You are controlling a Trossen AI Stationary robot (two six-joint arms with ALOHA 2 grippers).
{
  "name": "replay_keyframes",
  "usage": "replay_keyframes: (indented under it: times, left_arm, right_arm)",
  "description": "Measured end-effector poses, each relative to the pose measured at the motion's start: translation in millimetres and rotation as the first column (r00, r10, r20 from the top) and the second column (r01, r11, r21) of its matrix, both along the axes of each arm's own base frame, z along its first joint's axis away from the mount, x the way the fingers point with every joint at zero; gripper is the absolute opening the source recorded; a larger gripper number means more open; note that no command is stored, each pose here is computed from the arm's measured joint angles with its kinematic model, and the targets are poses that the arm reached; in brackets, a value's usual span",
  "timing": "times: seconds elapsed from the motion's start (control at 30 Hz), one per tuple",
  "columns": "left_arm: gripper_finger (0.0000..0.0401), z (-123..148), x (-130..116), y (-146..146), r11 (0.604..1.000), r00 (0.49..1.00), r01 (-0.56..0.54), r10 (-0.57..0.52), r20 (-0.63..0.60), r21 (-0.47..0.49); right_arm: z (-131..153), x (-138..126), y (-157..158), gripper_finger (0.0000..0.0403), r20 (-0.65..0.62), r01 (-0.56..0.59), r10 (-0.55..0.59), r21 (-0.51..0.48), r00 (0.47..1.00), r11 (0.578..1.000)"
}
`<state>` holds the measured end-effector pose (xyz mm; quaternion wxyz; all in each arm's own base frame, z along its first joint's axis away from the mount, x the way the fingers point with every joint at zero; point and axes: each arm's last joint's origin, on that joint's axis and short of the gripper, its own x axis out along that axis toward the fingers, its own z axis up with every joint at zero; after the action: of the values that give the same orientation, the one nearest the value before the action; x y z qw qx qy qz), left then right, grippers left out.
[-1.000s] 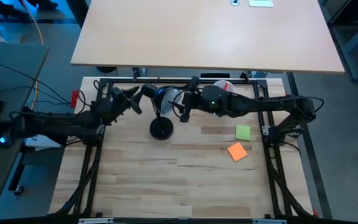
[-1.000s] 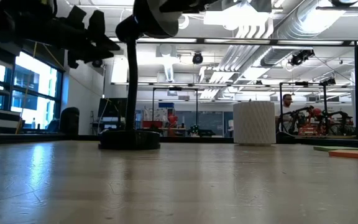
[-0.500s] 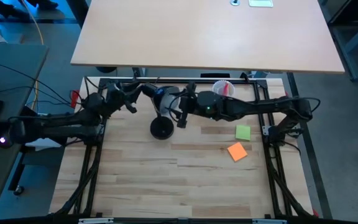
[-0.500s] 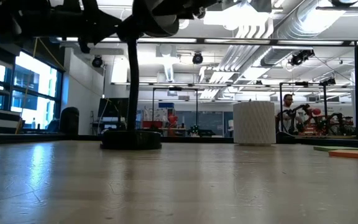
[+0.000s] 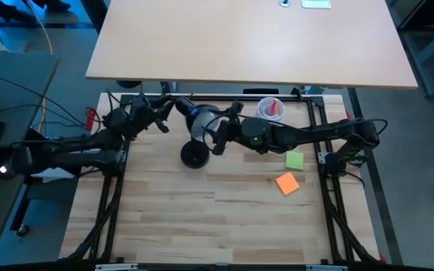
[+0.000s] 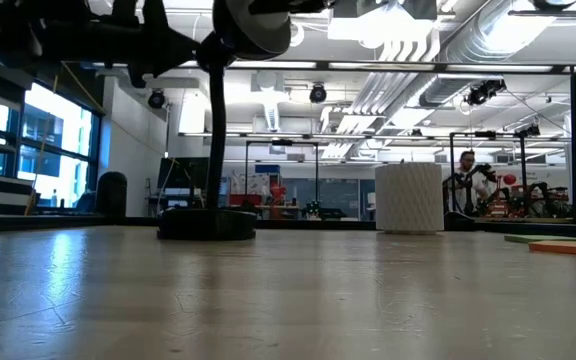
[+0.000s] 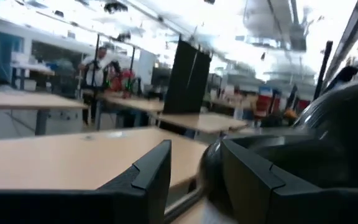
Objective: Screw lightbulb
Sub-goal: Insert the white lightbulb into the black lamp
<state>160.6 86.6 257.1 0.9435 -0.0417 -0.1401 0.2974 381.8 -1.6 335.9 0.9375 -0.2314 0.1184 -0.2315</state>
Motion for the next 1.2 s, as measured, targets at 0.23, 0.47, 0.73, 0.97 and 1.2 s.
replay_keyframes:
  times: [0.23, 0.47, 0.73, 0.97, 1.2]
  left_arm:
    - [0.0119, -15, -14, 29, 0.996, 0.993, -0.004, -0.006, -0.115, -0.09]
    - [0.0105, -9, -18, 46, 0.989, 0.987, 0.128, -0.135, -0.088, -0.079]
    - [0.009, -12, 2, 46, 0.966, 0.955, 0.248, -0.257, -0.146, -0.078]
    - [0.009, -9, 8, 36, 0.955, 0.945, 0.291, -0.297, -0.134, -0.06]
    - [0.009, -6, 11, 27, 0.945, 0.937, 0.321, -0.326, -0.128, -0.052]
  right_arm:
    - [4, -2, -2, 0.0241, -0.012, 0.092, -0.092, 0.058, 0.996, 0.994]
    - [3, 2, 6, 0.0241, 0.008, 0.074, -0.074, 0.071, 0.997, 0.995]
    - [-6, 29, 5, 0.0241, -0.099, 0.125, -0.125, -0.012, 0.987, 0.992]
    - [1, 41, 8, 0.024, -0.19, 0.13, -0.152, -0.121, 0.97, 0.984]
    - [4, 41, 9, 0.024, -0.217, 0.118, -0.151, -0.156, 0.964, 0.981]
